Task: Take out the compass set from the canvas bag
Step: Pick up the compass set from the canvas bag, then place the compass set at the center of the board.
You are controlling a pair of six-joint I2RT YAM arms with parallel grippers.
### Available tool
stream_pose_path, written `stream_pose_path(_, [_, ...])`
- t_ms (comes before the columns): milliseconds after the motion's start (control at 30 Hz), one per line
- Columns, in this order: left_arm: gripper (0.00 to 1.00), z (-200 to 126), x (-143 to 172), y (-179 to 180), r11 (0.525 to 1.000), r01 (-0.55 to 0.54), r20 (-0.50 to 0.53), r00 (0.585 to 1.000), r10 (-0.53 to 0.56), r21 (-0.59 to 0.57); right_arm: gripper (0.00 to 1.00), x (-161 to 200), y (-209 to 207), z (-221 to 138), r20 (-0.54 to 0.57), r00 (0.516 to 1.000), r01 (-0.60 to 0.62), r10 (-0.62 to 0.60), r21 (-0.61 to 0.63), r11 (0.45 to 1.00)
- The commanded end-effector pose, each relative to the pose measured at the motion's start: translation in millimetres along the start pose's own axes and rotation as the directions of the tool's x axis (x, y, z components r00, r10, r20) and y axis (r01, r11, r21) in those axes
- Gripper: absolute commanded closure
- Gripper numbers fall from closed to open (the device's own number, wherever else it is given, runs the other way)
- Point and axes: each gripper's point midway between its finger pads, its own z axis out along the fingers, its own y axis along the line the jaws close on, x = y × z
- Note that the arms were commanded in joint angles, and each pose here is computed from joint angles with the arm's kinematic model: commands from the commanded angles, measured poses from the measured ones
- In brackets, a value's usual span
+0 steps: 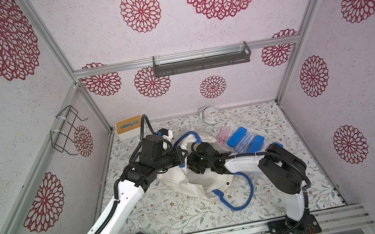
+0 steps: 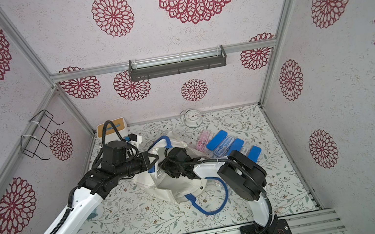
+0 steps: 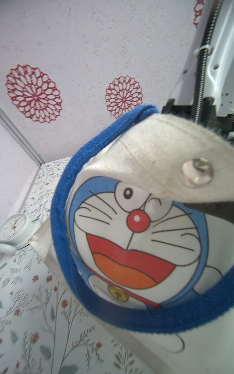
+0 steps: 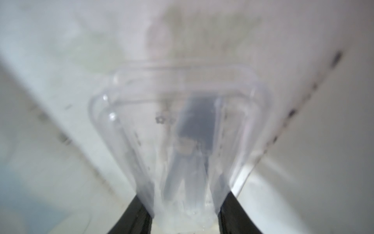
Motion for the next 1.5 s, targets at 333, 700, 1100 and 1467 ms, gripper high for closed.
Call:
stream_pose_path(333, [1.00,-16,-36,44,0.994,0.105,0.099,0.990,-0.103,-0.015,0.69,15,91,-82,0.038,0.989,0.151,-0.146,-0.203,0.968])
stream_pose_path(700, [1.00,-23,-36,71,0.983,0.184,0.111,0.977,-0.182,-0.004,0.69,-39,124,-151,0.238,0.940,0.284,-0.243,-0.158,0.946])
stream_pose_path(1100, [1.00,-50,-51,130,0.936,0.349,0.188,0.917,-0.352,0.049,0.68,-82,91,-228,0.275,0.903,0.347,-0.330,-0.014,0.938])
stream_pose_path(1467, [1.00,-41,-39,171,0.876,0.469,0.151,0.864,-0.481,0.111,0.68,-49,-51,-202,-0.028,0.952,0.303,-0.306,0.241,0.922])
